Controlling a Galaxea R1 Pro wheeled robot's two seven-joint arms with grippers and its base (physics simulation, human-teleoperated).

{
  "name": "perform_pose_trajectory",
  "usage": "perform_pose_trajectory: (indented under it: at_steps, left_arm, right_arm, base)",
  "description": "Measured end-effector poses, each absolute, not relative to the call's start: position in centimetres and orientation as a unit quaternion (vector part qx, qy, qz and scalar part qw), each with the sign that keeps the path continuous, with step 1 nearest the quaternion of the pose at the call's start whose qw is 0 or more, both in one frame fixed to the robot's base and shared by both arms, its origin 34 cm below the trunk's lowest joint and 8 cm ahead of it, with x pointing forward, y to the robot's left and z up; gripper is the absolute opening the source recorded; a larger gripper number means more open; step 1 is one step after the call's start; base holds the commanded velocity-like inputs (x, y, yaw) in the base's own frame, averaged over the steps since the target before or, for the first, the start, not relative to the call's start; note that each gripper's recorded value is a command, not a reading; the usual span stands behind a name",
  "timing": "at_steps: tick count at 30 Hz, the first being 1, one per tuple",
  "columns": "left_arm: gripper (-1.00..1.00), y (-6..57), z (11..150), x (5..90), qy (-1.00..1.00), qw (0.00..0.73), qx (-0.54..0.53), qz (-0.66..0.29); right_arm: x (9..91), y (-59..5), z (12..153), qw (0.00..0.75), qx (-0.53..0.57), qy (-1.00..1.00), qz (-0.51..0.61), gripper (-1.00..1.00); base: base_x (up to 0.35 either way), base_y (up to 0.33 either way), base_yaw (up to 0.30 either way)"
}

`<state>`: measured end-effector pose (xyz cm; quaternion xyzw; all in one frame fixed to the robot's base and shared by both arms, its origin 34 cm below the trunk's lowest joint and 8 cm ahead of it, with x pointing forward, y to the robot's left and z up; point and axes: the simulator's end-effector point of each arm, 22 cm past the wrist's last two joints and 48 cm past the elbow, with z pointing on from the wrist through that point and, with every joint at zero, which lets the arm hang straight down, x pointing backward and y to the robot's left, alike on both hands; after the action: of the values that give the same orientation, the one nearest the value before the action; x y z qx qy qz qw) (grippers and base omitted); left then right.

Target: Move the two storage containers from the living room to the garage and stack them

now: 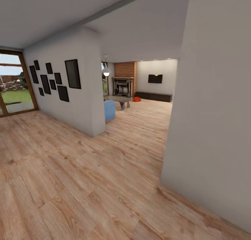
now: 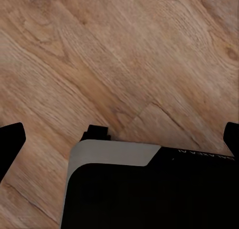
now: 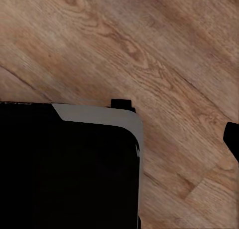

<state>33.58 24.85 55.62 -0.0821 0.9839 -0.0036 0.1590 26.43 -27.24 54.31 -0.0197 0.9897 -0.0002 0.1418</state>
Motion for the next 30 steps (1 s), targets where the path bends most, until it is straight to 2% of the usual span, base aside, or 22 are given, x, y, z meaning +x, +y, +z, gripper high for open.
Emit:
perform_pose_trajectory:
  at_steps: [20, 30]
  left_arm:
    - [1.00, 24.81, 55.60, 33.52, 0.984, 0.158, -0.082, -0.004]
    - [1.00, 24.72, 55.60, 33.53, 0.984, 0.158, -0.082, -0.004]
  right_arm:
    - [26.41, -27.11, 54.30, 0.141, -0.018, 0.990, 0.000, 1.00]
    - [26.42, -27.55, 54.32, 0.142, -0.018, 0.990, -0.001, 1.00]
  base:
    - [0.322, 0.000, 0.275]
    - [0.322, 0.000, 0.035]
